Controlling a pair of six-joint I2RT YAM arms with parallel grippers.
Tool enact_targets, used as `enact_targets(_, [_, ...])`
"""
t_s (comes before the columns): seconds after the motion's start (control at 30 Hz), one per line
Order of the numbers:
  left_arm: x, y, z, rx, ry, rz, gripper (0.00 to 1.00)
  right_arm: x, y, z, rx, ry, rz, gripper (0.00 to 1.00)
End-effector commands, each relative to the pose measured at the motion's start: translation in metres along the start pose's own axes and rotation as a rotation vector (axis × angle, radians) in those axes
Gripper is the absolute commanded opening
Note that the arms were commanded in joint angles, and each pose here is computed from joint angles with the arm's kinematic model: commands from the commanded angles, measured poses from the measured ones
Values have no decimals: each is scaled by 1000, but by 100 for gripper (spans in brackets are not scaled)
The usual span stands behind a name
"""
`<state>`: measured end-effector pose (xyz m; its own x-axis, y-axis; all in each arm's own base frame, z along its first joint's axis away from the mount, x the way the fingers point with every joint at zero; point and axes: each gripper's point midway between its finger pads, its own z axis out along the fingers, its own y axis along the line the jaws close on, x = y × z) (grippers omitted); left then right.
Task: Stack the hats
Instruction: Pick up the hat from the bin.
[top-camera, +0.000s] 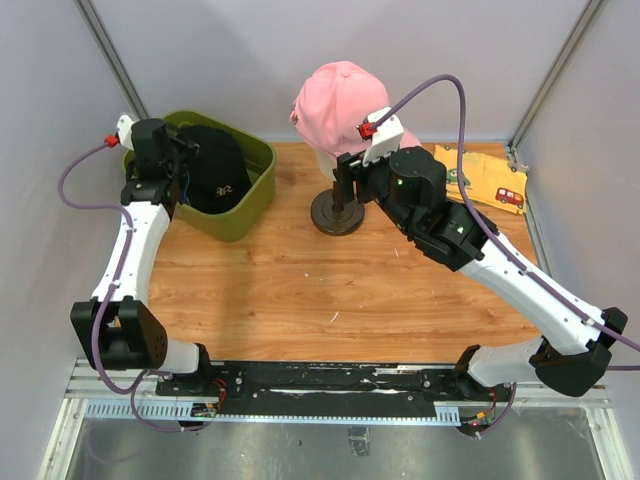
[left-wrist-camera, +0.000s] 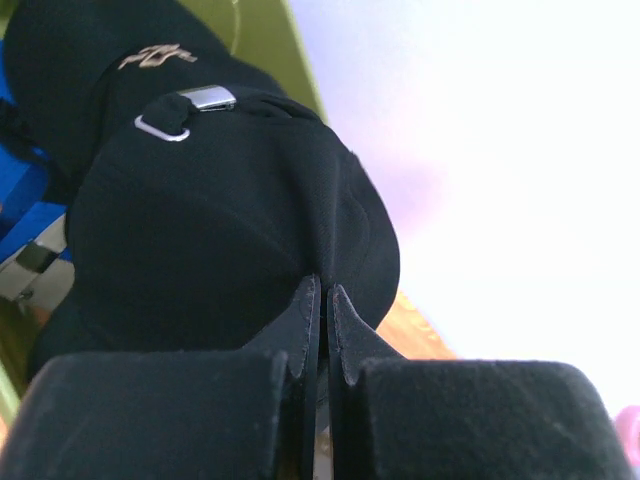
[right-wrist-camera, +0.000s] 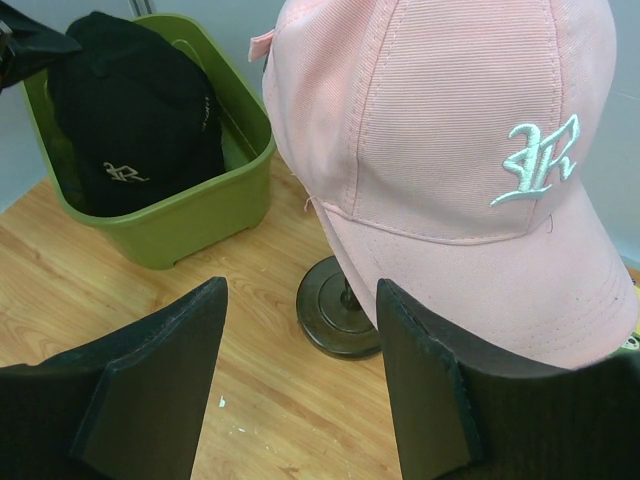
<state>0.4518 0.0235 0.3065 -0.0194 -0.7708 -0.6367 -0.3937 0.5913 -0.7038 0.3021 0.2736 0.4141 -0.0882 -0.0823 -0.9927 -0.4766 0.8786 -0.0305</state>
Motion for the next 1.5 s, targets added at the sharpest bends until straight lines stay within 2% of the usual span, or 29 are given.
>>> enact_targets(0.0, [-39, -52, -28, 146, -80, -55, 0, -17, -5, 0, 7, -45, 2, 62])
enact_targets(0.6, [-71, -106, -57, 309, -110, -240, 0, -21, -9, -10, 10, -57, 17, 62])
enact_targets(1.03, [-118, -175, -113, 499, -150, -330, 0, -37, -23, -23, 55, -105, 32, 62])
enact_targets(1.23, [-138, -208, -144, 601, -152, -382, 1, -44, -37, -33, 82, -134, 89, 62])
enact_targets(1.47, [-149, -248, -179, 747, -82, -478, 1, -45, -55, -42, 116, -146, 132, 62])
